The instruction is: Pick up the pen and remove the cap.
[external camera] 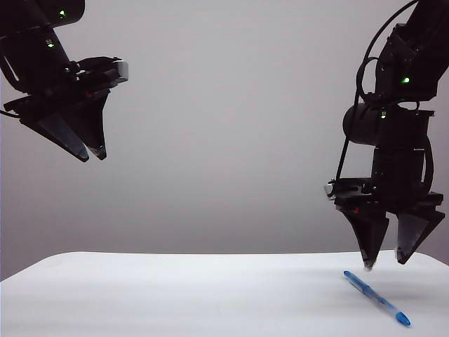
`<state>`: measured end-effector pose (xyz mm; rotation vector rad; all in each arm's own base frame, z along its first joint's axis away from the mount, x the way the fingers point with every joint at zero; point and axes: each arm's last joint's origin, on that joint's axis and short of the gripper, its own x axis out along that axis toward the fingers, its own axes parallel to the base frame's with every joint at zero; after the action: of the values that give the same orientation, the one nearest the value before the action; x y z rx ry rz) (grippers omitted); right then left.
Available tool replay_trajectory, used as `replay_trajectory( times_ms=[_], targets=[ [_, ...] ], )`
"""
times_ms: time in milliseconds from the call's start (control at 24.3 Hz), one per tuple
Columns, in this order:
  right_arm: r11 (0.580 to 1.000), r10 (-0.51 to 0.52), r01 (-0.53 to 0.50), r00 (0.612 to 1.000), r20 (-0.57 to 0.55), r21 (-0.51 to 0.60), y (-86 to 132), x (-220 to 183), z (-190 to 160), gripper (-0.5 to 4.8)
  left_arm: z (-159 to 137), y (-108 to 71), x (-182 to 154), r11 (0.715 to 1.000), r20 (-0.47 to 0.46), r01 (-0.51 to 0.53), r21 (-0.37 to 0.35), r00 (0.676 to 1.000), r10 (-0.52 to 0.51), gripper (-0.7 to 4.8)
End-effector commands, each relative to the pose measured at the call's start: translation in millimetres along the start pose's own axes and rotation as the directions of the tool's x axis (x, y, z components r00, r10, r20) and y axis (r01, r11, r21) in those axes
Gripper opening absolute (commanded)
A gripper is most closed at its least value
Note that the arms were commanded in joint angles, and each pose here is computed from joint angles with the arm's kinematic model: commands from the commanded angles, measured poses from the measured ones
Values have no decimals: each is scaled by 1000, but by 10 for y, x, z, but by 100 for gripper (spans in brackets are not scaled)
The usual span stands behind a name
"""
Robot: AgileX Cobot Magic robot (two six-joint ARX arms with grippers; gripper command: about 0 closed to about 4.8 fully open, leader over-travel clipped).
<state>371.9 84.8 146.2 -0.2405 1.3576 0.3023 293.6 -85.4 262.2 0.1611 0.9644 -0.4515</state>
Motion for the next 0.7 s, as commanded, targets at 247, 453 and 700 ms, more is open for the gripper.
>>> replay_trajectory(
  times_ms=[247, 453, 700],
  targets=[
    [999, 43, -43, 999, -6, 8, 17, 67, 7, 306, 58, -2, -27, 1000, 52, -5, 10, 999, 5, 160],
    [999, 44, -44, 999, -10, 25, 22, 122, 11, 305, 64, -2, -26, 1000, 58, -6, 10, 998, 5, 160],
    [999, 51, -50, 997, -63, 18, 69, 293, -20, 287, 59, -3, -27, 1000, 53, -5, 10, 999, 5, 160]
  ],
)
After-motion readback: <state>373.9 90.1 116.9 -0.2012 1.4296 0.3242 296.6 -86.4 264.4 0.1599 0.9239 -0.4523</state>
